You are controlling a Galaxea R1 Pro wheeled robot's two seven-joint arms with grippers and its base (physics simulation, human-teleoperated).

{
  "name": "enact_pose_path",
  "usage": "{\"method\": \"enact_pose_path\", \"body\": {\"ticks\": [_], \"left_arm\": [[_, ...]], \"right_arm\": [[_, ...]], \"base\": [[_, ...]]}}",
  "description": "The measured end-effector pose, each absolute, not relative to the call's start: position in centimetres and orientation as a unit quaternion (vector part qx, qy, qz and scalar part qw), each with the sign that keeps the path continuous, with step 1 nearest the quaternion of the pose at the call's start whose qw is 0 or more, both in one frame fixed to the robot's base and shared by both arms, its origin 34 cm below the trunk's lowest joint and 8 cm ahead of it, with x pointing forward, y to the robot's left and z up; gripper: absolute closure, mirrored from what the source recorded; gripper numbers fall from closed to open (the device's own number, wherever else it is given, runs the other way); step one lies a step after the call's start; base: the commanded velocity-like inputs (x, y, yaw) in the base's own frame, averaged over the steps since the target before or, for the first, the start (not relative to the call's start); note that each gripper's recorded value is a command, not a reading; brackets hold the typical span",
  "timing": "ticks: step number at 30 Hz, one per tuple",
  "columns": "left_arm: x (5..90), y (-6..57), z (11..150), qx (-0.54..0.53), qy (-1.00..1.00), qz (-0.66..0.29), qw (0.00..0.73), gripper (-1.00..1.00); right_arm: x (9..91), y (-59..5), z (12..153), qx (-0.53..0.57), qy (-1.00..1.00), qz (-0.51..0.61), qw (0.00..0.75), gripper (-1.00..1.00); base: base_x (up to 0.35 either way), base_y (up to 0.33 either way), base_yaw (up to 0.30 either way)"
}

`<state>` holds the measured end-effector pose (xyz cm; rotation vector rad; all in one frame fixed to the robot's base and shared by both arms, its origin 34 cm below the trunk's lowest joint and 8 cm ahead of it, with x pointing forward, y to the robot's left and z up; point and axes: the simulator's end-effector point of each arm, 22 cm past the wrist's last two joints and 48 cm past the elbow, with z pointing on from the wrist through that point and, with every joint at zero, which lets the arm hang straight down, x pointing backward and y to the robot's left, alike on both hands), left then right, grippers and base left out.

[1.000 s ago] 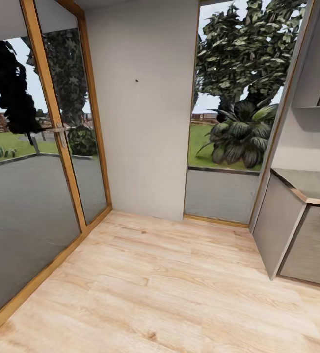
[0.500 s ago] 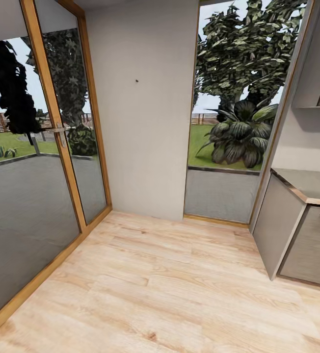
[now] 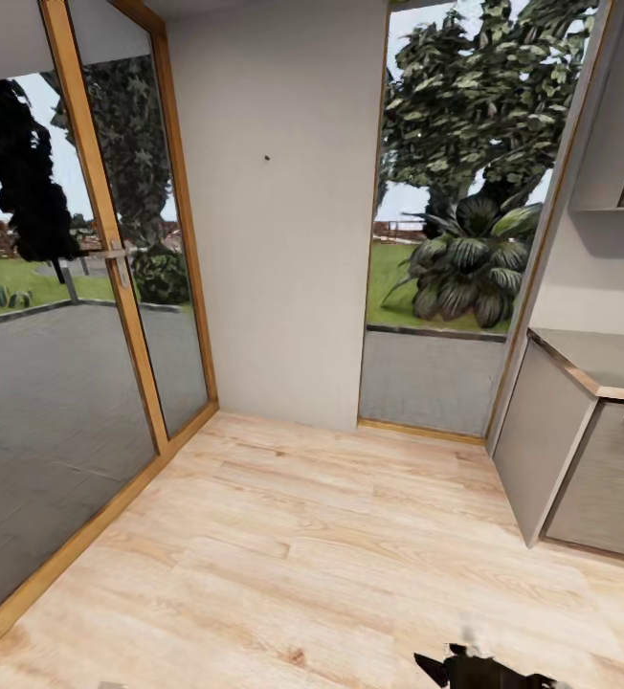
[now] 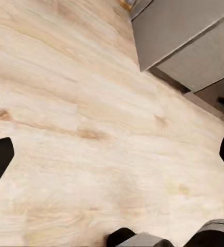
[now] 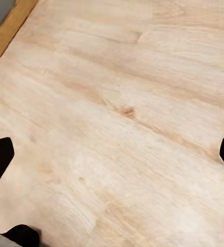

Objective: Put the three can of soda from the living room inside the tash can in the kitchen.

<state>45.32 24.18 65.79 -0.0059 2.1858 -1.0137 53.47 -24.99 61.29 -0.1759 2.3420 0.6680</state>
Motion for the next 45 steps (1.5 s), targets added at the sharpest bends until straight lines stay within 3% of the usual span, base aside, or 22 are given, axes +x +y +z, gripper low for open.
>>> {"method": "enact_pose_path", "body": {"ticks": [1, 6, 11, 32, 45], "left_arm": [[45.1, 24.7, 65.3, 0.002, 0.845, -0.381, 0.374, -1.00], [45.0, 26.6, 64.8, 0.040, 0.825, -0.327, 0.460, -1.00], [45.0, 28.2, 64.8, 0.034, 0.819, -0.305, 0.484, -1.00], [45.1, 29.1, 65.1, 0.025, 0.814, -0.296, 0.500, -1.00], [45.1, 29.1, 65.1, 0.025, 0.814, -0.296, 0.499, -1.00]], "right_arm": [[48.1, -25.0, 58.3, -0.060, 0.914, 0.259, 0.306, -1.00], [49.1, -25.3, 59.1, -0.072, 0.904, 0.252, 0.337, -1.00], [49.0, -25.6, 59.1, -0.076, 0.902, 0.249, 0.345, -1.00], [48.4, -25.6, 58.7, -0.073, 0.904, 0.251, 0.338, -1.00], [48.3, -25.6, 58.7, -0.073, 0.904, 0.251, 0.337, -1.00]], "base": [[0.000, 0.000, 0.000], [0.000, 0.000, 0.000], [0.000, 0.000, 0.000], [-0.007, 0.000, 0.000], [-0.292, 0.001, 0.000]]}}
